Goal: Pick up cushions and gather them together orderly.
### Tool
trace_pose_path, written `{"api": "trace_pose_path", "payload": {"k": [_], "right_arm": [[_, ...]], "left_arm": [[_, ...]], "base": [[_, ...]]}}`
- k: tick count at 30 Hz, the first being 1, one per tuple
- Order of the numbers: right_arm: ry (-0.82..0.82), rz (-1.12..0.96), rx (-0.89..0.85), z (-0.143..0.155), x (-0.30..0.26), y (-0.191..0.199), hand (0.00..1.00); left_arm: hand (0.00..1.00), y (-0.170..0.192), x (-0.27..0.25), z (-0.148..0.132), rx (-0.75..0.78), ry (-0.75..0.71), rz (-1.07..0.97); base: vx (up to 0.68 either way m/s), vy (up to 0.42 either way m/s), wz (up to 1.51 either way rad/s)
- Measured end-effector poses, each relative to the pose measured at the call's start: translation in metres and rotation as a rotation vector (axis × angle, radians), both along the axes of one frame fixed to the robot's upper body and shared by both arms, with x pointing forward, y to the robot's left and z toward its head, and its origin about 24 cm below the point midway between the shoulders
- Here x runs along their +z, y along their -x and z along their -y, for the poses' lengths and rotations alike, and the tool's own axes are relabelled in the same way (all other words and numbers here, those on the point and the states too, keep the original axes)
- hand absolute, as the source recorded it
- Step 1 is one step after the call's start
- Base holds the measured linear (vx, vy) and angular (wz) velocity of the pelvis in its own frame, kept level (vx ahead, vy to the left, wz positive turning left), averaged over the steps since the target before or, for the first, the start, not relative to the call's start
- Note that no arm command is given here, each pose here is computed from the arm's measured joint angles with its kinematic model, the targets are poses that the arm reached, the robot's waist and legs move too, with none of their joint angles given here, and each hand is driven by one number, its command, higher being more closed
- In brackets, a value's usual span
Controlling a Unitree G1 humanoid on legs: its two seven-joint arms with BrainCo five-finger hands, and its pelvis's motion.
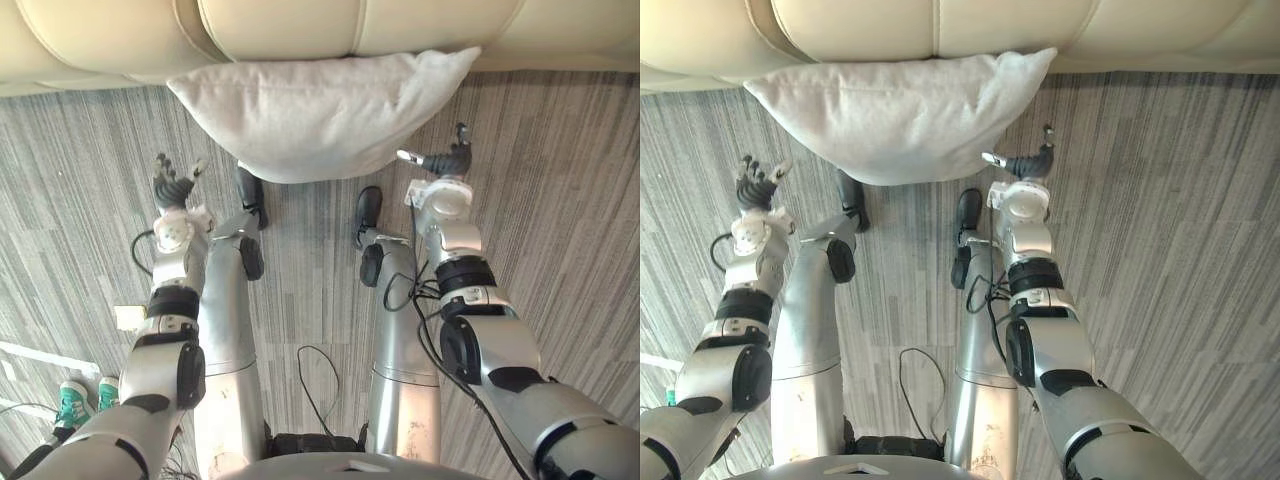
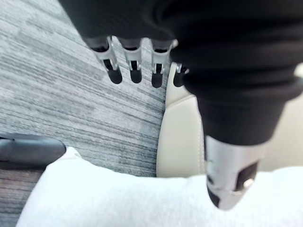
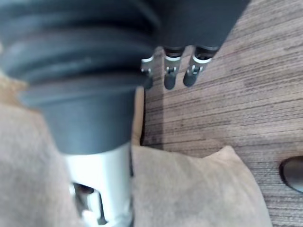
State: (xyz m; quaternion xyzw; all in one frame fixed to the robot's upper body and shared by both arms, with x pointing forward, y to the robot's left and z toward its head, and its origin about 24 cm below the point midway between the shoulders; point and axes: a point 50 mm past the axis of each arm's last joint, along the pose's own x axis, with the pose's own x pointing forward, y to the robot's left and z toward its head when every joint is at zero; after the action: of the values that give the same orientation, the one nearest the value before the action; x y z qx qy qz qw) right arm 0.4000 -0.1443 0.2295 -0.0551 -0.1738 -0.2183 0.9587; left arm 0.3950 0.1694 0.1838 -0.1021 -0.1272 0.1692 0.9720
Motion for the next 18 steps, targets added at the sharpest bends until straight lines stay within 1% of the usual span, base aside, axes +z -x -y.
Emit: {"api": "trace_pose_path", "payload": {"k": [3, 5, 7, 13, 18], "right_arm": [[-0.018, 0.055, 0.018, -0.015, 0.01, 0.006, 1.0], [-0.017, 0.056, 0.022, -0.019, 0.009, 0.006, 1.0], [-0.013, 0.068, 0.02, -0.019, 0.008, 0.009, 1.0], [-0.003, 0.069, 0.033, -0.016, -0.007, 0.018, 1.0], [0.007, 0.102, 0.09, -0.023, -0.019, 0.034, 1.0]], "left_arm": [[1.0, 0.001, 0.018, 0.006, 0.013, 0.016, 0.06], [1.0, 0.002, 0.022, 0.007, 0.018, 0.017, 0.076], [1.0, 0.002, 0.025, 0.009, 0.029, 0.015, 0.084], [1.0, 0.004, 0.022, 0.0, 0.051, -0.026, 0.072], [1.0, 0.015, 0.014, -0.001, 0.062, -0.025, 0.092]], "base": [[0.02, -0.036, 0.06], [0.01, -0.032, 0.05], [0.01, -0.041, -0.01], [-0.01, -0.045, -0.04], [0.01, -0.063, -0.05]]}}
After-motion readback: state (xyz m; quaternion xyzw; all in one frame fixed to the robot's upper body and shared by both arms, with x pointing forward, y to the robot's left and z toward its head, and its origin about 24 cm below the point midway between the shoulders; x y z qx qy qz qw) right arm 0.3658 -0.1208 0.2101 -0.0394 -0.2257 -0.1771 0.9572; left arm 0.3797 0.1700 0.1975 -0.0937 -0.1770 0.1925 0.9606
